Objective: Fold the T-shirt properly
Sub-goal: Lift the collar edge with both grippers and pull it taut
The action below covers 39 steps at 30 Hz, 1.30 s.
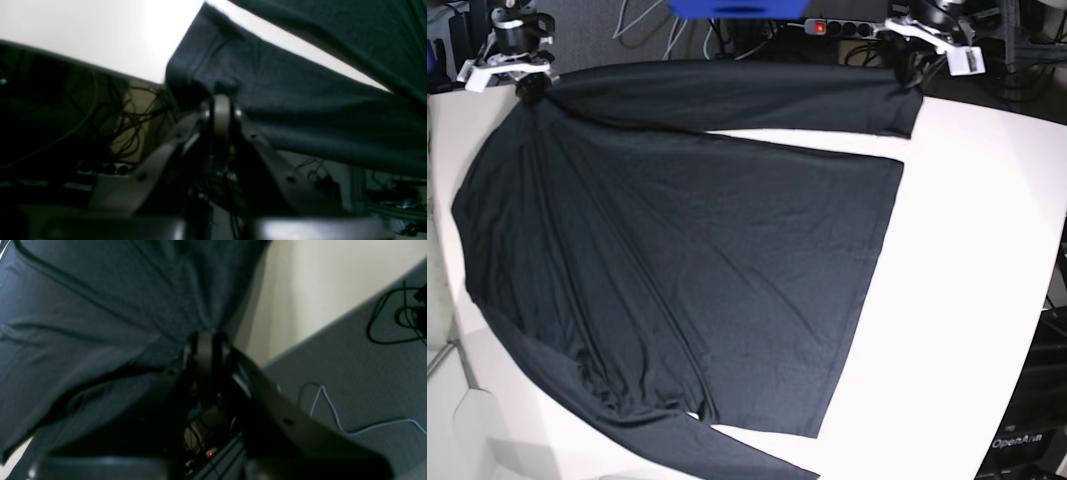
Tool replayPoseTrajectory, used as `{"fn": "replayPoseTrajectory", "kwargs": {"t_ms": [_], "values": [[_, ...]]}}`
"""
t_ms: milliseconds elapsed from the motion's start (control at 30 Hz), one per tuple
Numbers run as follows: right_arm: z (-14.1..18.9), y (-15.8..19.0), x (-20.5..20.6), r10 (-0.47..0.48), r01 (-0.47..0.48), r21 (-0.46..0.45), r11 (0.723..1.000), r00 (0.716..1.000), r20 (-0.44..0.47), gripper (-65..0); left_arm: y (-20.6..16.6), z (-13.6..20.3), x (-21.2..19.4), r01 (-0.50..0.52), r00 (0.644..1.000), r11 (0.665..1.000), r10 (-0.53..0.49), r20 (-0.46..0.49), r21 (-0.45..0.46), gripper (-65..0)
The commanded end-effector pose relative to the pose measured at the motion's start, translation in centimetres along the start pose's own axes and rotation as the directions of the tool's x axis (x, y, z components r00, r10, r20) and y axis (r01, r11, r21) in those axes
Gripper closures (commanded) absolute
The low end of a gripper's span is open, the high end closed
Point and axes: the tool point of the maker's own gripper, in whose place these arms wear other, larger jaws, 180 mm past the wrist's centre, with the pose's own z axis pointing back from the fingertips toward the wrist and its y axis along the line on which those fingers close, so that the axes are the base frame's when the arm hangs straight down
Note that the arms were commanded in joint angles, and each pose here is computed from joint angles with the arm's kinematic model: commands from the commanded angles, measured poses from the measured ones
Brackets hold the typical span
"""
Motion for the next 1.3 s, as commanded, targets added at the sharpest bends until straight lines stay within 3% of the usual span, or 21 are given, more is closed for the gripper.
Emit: {"fn": "replayPoseTrajectory", "kwargs": {"t_ms": [0, 333, 767, 1000, 1267], "values": [[0.6, -0.3, 0.7, 0.014, -0.014, 0.000, 1.000, 1.000, 0.020, 0.0, 0.4, 0.6, 1.2, 0.005, 0.999, 1.000, -0.006, 0.043, 0.007, 0.0], [0.7, 1.6, 2.0, 0.018, -0.020, 0.039, 0.999, 0.998, 0.064, 0.0, 1.5, 1.0, 2.6, 0.024, 0.996, 0.999, -0.028, 0.079, 0.043, 0.0], [-1.8, 5.4, 5.4, 0.005, -0.026, 0.129, 0.991, 0.987, 0.159, 0.0, -1.8, -1.3, 11.5, 0.135, 0.944, 0.991, -0.125, 0.304, -0.012, 0.0], [-3.1, 7.1, 7.1, -0.015, -0.020, 0.167, 0.986, 0.979, 0.203, 0.0, -3.2, -2.9, 14.9, 0.149, 0.910, 0.988, -0.119, 0.397, -0.044, 0.0], [-5.0, 7.4, 7.4, -0.050, 0.013, 0.178, 0.984, 0.977, 0.207, 0.0, -6.7, -6.2, 16.9, 0.149, 0.891, 0.978, -0.068, 0.448, -0.147, 0.0]]}}
